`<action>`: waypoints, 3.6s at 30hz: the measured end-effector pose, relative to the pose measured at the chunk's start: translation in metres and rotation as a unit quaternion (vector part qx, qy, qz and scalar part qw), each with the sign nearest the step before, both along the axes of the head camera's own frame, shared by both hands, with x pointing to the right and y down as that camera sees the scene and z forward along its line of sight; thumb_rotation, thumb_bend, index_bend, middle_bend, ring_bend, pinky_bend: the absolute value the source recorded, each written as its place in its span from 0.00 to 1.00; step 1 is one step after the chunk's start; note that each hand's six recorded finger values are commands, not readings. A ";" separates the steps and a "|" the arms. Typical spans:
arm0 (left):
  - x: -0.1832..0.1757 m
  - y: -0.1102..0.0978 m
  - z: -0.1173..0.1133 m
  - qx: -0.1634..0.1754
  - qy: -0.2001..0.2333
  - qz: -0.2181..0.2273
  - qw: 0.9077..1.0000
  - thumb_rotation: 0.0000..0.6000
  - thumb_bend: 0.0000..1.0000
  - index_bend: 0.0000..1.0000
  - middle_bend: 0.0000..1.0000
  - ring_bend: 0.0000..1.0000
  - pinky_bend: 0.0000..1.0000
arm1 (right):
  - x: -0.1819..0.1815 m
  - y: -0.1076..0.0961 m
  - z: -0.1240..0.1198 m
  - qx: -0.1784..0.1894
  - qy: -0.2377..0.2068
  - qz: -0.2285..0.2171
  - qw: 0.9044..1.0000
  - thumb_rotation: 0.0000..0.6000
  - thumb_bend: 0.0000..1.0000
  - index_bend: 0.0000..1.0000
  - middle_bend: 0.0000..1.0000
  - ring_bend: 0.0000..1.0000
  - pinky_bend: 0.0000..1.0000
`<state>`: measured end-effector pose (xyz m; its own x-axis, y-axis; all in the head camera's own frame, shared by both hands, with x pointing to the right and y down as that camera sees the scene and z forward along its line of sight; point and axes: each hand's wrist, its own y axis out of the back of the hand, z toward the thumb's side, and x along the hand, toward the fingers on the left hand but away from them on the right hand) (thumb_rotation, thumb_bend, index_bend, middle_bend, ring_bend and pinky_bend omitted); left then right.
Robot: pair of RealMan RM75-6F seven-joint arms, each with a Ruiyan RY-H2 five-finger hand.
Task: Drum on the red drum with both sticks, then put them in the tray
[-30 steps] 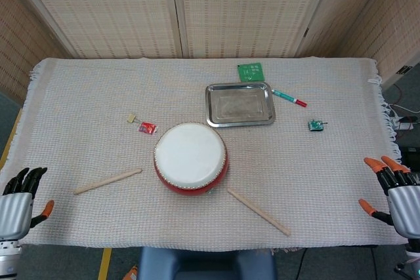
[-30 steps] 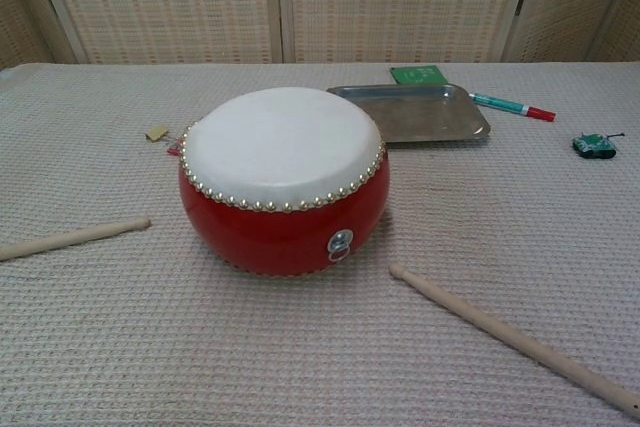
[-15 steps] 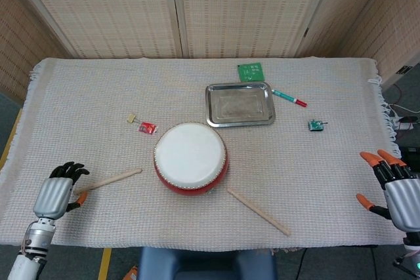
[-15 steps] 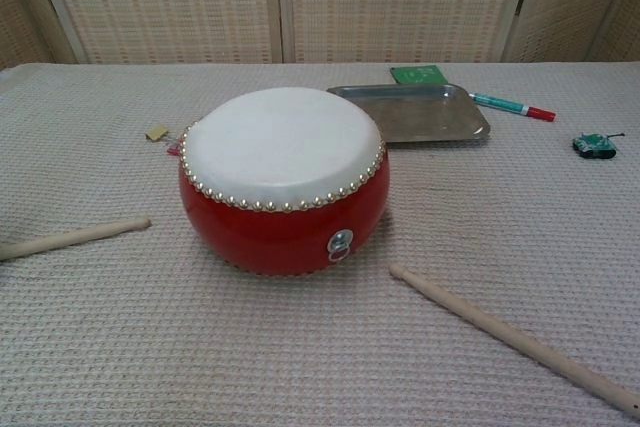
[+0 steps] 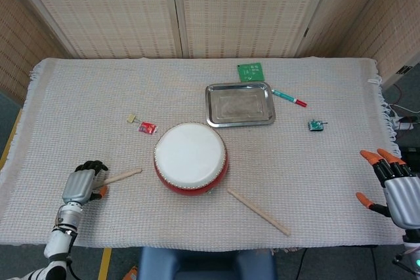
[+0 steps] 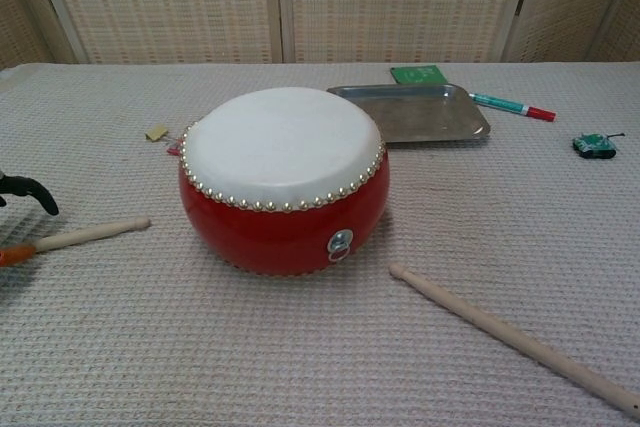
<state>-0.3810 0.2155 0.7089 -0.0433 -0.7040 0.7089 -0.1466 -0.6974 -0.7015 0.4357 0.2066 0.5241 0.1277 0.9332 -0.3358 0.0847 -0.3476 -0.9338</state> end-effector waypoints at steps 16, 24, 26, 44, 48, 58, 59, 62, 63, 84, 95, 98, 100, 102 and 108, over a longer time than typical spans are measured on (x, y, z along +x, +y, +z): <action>-0.001 0.004 0.021 -0.012 -0.017 -0.004 1.000 1.00 0.37 0.50 0.19 0.10 0.16 | 0.003 0.001 -0.001 -0.002 -0.007 0.007 1.000 1.00 0.08 0.14 0.19 0.10 0.21; -0.001 0.007 0.024 -0.006 -0.005 -0.013 1.000 1.00 0.37 0.62 0.25 0.13 0.17 | 0.005 0.002 -0.002 -0.002 -0.007 0.012 1.000 1.00 0.08 0.14 0.19 0.10 0.21; -0.001 0.008 0.023 -0.002 0.000 -0.017 1.000 1.00 0.37 0.64 0.27 0.15 0.18 | 0.005 0.002 -0.002 -0.001 -0.007 0.012 1.000 1.00 0.08 0.14 0.19 0.10 0.21; -0.022 0.008 -0.019 0.089 0.275 -0.210 0.934 1.00 0.39 0.61 0.40 0.25 0.27 | -0.002 0.003 -0.001 -0.002 -0.012 0.006 1.000 1.00 0.08 0.14 0.19 0.10 0.21; -0.028 0.008 -0.021 0.086 0.384 -0.288 0.873 1.00 0.39 0.59 0.41 0.25 0.28 | -0.004 0.002 -0.002 -0.001 -0.010 0.004 1.000 1.00 0.08 0.14 0.19 0.10 0.21; -0.038 0.007 -0.010 0.036 0.573 -0.438 0.692 1.00 0.41 0.47 0.41 0.29 0.31 | -0.004 0.002 -0.001 -0.005 -0.005 0.009 1.000 1.00 0.08 0.14 0.19 0.10 0.21; -0.039 0.006 -0.008 0.032 0.583 -0.446 0.678 1.00 0.41 0.46 0.41 0.30 0.33 | -0.004 0.002 -0.001 -0.005 -0.004 0.010 1.000 1.00 0.08 0.14 0.19 0.10 0.21; -0.042 0.004 -0.003 0.017 0.611 -0.467 0.639 1.00 0.41 0.43 0.41 0.33 0.36 | -0.004 0.002 0.000 -0.006 -0.003 0.012 1.000 1.00 0.08 0.14 0.19 0.10 0.21; -0.043 0.002 0.000 0.012 0.620 -0.474 0.625 1.00 0.42 0.42 0.41 0.33 0.37 | -0.004 0.002 0.000 -0.006 -0.003 0.012 1.000 1.00 0.08 0.14 0.19 0.10 0.21; -0.027 0.009 -0.007 0.013 0.600 -0.380 0.704 1.00 0.42 0.46 0.53 0.48 0.55 | -0.005 0.001 0.001 -0.008 -0.008 0.012 1.000 1.00 0.08 0.14 0.19 0.10 0.21; -0.014 0.022 -0.005 0.001 0.577 -0.360 0.733 1.00 0.36 0.50 0.55 0.48 0.54 | -0.005 0.002 -0.001 -0.003 -0.008 0.012 1.000 1.00 0.08 0.14 0.19 0.10 0.21; -0.012 0.025 -0.002 -0.001 0.572 -0.359 0.737 1.00 0.36 0.51 0.55 0.48 0.54 | -0.006 0.002 -0.002 -0.003 -0.008 0.013 1.000 1.00 0.08 0.14 0.19 0.10 0.21; -0.011 0.026 0.000 -0.003 0.569 -0.360 0.739 1.00 0.36 0.52 0.55 0.48 0.54 | -0.006 0.002 -0.002 -0.002 -0.008 0.013 1.000 1.00 0.08 0.14 0.19 0.10 0.21; -0.010 0.028 0.003 -0.006 0.568 -0.363 0.739 1.00 0.35 0.53 0.55 0.48 0.53 | -0.006 0.002 -0.003 -0.002 -0.008 0.014 1.000 1.00 0.08 0.14 0.19 0.10 0.21; -0.009 0.032 0.009 -0.008 0.567 -0.370 0.736 1.00 0.30 0.58 0.61 0.51 0.54 | -0.007 0.002 -0.004 0.000 -0.009 0.013 1.000 1.00 0.08 0.14 0.19 0.10 0.21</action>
